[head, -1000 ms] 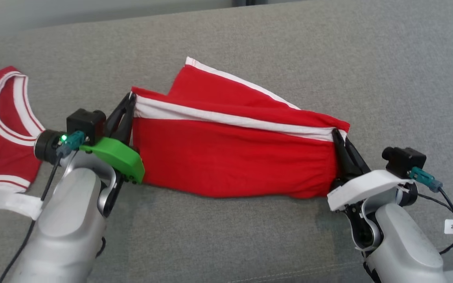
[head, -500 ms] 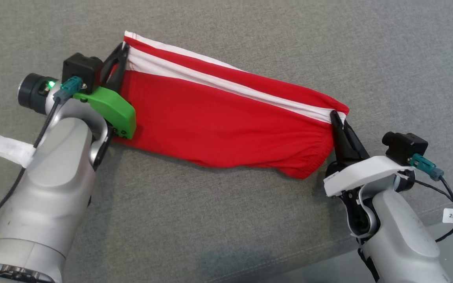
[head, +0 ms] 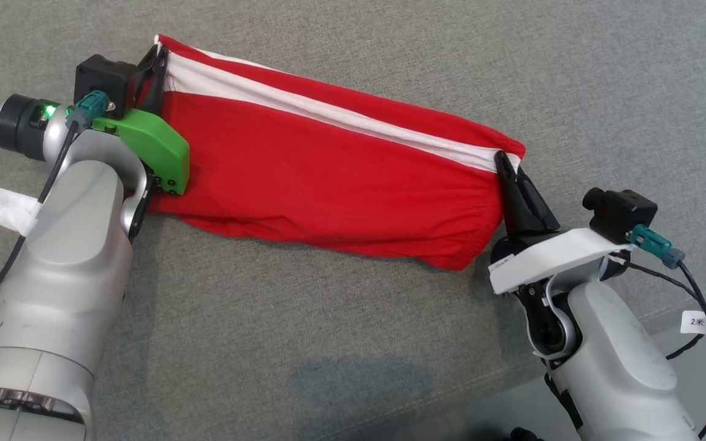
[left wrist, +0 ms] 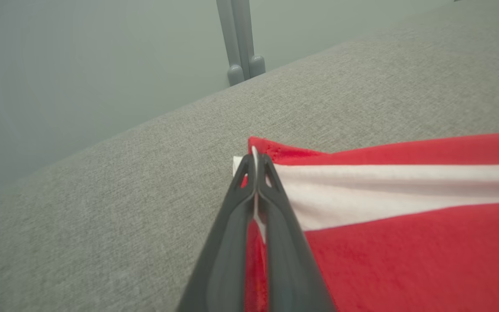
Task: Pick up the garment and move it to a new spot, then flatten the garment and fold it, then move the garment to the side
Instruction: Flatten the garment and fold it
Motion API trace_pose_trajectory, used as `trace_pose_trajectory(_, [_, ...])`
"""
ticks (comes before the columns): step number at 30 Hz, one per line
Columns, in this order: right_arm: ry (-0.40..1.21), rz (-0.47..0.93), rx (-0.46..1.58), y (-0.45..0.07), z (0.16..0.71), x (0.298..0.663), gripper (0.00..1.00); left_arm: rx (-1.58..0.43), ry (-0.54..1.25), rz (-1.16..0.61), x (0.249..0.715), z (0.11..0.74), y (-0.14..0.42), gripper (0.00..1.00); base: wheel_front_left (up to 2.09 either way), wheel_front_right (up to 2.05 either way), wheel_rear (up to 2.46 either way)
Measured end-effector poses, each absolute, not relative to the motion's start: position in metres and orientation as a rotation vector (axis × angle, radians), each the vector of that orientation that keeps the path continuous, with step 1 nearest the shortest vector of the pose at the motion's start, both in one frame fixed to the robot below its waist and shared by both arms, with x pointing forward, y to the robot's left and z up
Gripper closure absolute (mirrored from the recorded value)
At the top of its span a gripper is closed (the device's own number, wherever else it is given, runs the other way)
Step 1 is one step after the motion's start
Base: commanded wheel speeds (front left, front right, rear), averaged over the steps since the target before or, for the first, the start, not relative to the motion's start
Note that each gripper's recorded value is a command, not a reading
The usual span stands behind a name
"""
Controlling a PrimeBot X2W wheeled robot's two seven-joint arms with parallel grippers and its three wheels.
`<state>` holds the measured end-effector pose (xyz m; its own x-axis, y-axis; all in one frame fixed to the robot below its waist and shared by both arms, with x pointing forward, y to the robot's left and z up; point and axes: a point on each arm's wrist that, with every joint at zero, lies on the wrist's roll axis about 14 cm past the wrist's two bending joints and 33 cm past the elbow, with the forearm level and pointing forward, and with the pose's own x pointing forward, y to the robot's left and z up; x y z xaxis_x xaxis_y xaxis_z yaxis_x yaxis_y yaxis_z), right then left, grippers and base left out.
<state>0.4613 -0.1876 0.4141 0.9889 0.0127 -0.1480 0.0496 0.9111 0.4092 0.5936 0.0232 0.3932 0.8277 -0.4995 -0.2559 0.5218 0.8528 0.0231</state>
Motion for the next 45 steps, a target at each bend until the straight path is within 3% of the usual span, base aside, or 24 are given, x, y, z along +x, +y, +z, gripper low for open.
trace_pose_trajectory(1, [0.146, -0.015, 0.424, -0.187, 0.415, 0.463, 0.54, 0.094, 0.247, -0.542, 0.593, 0.393, 0.024, 0.91, 0.00, 0.00, 0.00])
trace_pose_trajectory(2, [0.145, -0.011, 0.419, -0.186, 0.416, 0.464, 0.00, 0.088, 0.245, -0.539, 0.594, 0.394, 0.023, 0.57, 0.00, 0.00, 0.00])
trace_pose_trajectory(3, [0.142, -0.006, 0.408, -0.186, 0.417, 0.465, 0.00, 0.080, 0.243, -0.537, 0.593, 0.395, 0.023, 0.00, 0.00, 0.00, 0.00])
trace_pose_trajectory(15, [0.088, -0.055, 0.262, -0.212, 0.435, 0.457, 0.00, -0.034, 0.223, -0.498, 0.576, 0.412, 0.027, 0.00, 0.00, 0.00, 0.00])
trace_pose_trajectory(30, [0.091, -0.141, 0.251, -0.238, 0.437, 0.426, 0.00, -0.072, 0.448, -0.405, 0.522, 0.362, 0.054, 0.00, 0.00, 0.00, 0.00])
trace_pose_trajectory(31, [0.090, -0.142, 0.250, -0.238, 0.437, 0.426, 0.00, -0.080, 0.459, -0.402, 0.520, 0.360, 0.053, 0.28, 0.00, 0.00, 0.00])
trace_pose_trajectory(32, [0.088, -0.143, 0.250, -0.239, 0.438, 0.426, 0.00, -0.083, 0.466, -0.401, 0.519, 0.359, 0.052, 0.76, 0.00, 0.00, 0.00])
trace_pose_trajectory(33, [0.086, -0.144, 0.251, -0.239, 0.439, 0.426, 0.00, -0.088, 0.472, -0.402, 0.518, 0.358, 0.050, 1.00, 0.00, 0.00, 0.00])
trace_pose_trajectory(45, [0.065, -0.134, 0.290, -0.232, 0.448, 0.414, 0.00, -0.177, 0.459, -0.348, 0.488, 0.373, 0.061, 1.00, 0.00, 0.00, 0.00])
